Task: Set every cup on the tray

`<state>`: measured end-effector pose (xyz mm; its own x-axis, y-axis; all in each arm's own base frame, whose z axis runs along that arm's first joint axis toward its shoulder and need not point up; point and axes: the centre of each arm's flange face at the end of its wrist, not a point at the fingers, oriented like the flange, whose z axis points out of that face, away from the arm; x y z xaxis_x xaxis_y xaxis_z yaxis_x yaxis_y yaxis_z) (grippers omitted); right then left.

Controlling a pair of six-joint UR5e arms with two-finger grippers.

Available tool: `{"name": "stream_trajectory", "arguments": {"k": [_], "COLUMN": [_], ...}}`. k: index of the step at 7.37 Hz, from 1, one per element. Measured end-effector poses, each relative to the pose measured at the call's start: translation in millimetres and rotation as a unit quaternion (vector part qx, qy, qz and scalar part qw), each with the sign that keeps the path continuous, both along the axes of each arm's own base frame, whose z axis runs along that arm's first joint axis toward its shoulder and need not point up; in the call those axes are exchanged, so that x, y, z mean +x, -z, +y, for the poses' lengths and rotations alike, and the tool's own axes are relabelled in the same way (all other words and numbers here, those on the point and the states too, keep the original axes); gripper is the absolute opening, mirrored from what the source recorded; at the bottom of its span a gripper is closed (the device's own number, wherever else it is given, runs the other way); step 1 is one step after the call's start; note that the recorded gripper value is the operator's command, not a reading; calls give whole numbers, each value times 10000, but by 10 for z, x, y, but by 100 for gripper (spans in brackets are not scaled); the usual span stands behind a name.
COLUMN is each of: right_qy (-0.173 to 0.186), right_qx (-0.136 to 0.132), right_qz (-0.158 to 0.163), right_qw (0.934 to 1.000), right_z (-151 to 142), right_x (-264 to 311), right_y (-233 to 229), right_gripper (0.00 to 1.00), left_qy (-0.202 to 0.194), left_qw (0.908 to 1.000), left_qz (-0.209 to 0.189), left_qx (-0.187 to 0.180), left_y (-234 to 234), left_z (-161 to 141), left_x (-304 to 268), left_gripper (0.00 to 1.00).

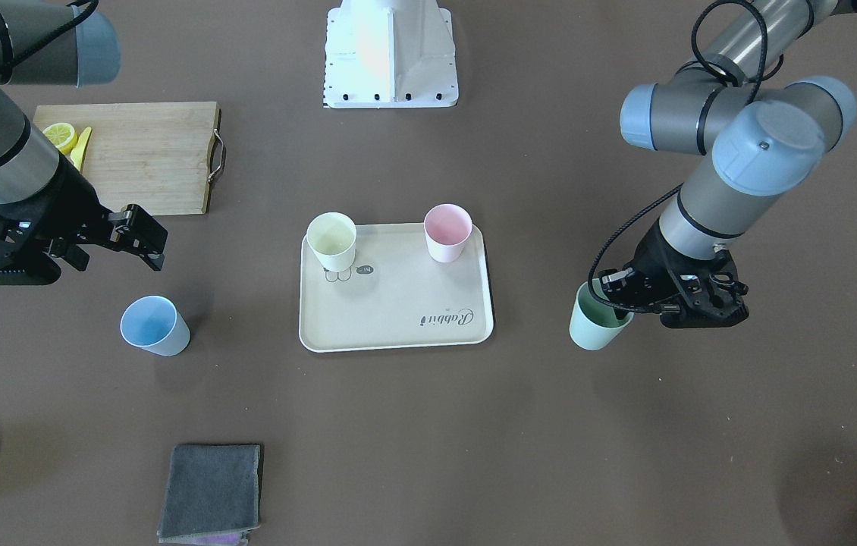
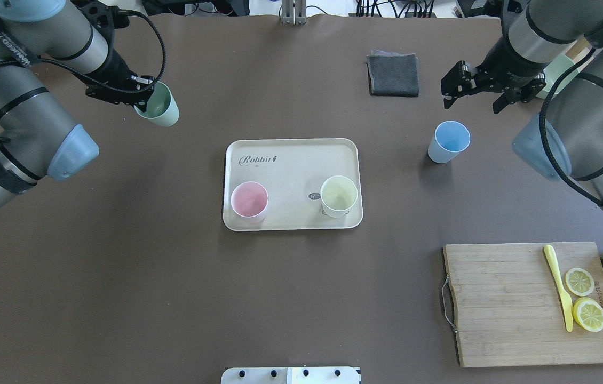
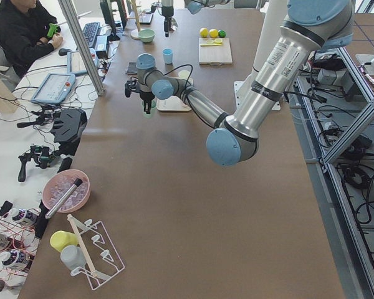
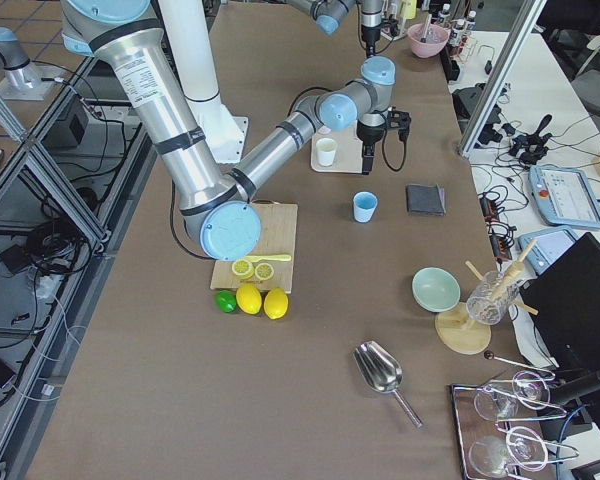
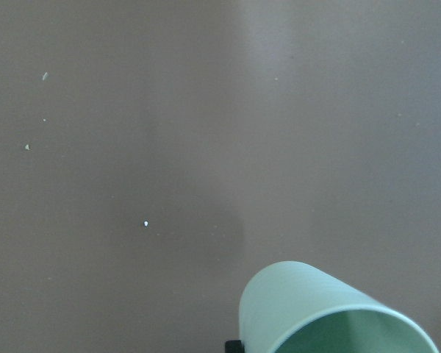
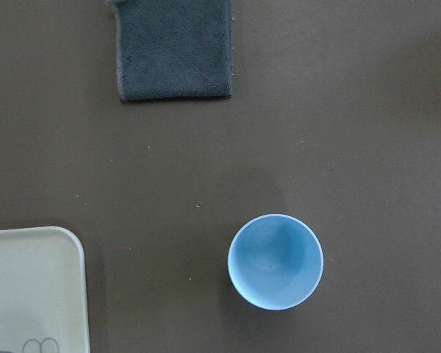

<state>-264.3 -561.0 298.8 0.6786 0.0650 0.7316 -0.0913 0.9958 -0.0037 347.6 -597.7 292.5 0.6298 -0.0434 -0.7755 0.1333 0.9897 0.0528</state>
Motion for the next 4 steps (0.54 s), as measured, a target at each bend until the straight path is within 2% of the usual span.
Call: {"name": "stream_trajectory", "arguments": {"k": [2,4], "right_qy": [51,29], "right_qx": [24,36], "right_qz": [147,175], "right_qw": [9999,9998], "right_z": [-143,-234], "right_x": [-43,-29], "right_y": [-286,-456], "right_gripper": [100,100], "left_qy": [11,2], "left_qw": [9997,9995], "left_qz": [92,-59], "left_qx": [-238,-321], "left_y": [387,585], "left_z": [177,370], "left_x": [390,809], "left_gripper": [0,0]}}
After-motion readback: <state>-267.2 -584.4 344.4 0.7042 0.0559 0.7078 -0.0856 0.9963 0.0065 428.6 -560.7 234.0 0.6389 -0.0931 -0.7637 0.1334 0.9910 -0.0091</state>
